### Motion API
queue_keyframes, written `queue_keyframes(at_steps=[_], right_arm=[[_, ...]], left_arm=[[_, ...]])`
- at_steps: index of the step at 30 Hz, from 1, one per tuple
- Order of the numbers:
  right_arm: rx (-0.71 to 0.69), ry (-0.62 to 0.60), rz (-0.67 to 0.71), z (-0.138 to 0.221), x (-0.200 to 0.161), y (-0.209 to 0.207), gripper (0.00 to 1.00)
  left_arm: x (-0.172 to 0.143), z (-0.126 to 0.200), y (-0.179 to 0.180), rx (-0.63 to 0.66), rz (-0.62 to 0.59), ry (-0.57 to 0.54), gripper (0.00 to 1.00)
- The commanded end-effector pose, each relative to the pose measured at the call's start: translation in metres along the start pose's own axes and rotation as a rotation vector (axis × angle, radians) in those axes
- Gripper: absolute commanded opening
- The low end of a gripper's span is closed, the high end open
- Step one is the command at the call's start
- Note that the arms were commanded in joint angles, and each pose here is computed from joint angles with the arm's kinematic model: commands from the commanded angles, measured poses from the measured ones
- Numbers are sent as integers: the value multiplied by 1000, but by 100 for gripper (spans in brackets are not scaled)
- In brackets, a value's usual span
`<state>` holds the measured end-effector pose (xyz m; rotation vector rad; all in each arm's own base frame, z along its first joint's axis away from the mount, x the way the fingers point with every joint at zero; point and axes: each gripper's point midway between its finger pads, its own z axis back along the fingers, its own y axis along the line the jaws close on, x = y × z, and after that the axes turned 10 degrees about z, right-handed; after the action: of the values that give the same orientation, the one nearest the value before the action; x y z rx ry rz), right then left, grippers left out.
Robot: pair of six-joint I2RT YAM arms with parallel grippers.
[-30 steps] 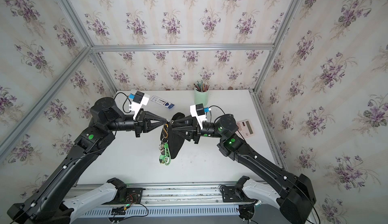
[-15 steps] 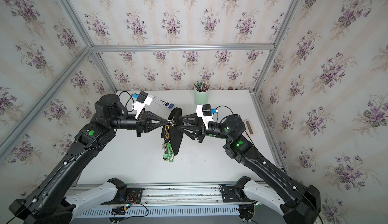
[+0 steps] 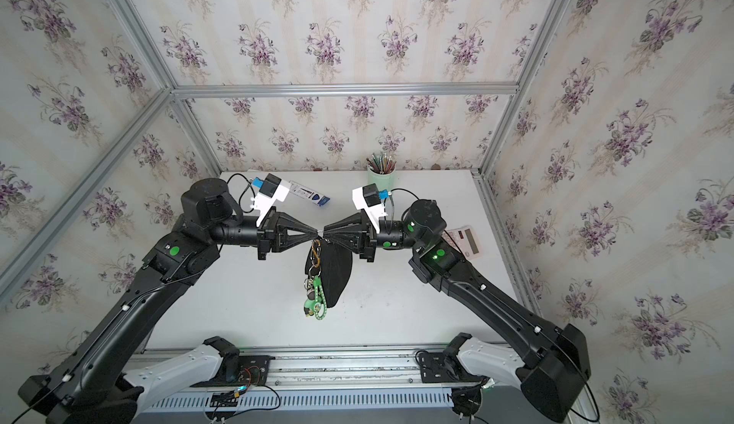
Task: Remove the decoration from the bag
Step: Remove the decoration item from the bag.
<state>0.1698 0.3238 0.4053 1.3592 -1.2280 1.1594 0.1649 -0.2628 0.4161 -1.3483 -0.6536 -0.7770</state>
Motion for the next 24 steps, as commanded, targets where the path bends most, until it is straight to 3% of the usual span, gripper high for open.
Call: queue_keyframes(at_steps=[1,7,12,19,24], right_arm=[[52,-1,3,-1,3,9,20],[50,2,4,-1,4,8,0],[35,-6,21,1,7,9,0],[8,-9,30,2,17,5,0],[-32,-16,34,3,22,0,0]], left_arm=[[6,-1,-5,-32,-47,-15,0],[8,-1,-8,-54,-56,-26,0],[7,0,-7,-34,-61,-39,0],[2,8,-3,28,-110,-111,66],[-4,14,-2,71,-122,-173,76]])
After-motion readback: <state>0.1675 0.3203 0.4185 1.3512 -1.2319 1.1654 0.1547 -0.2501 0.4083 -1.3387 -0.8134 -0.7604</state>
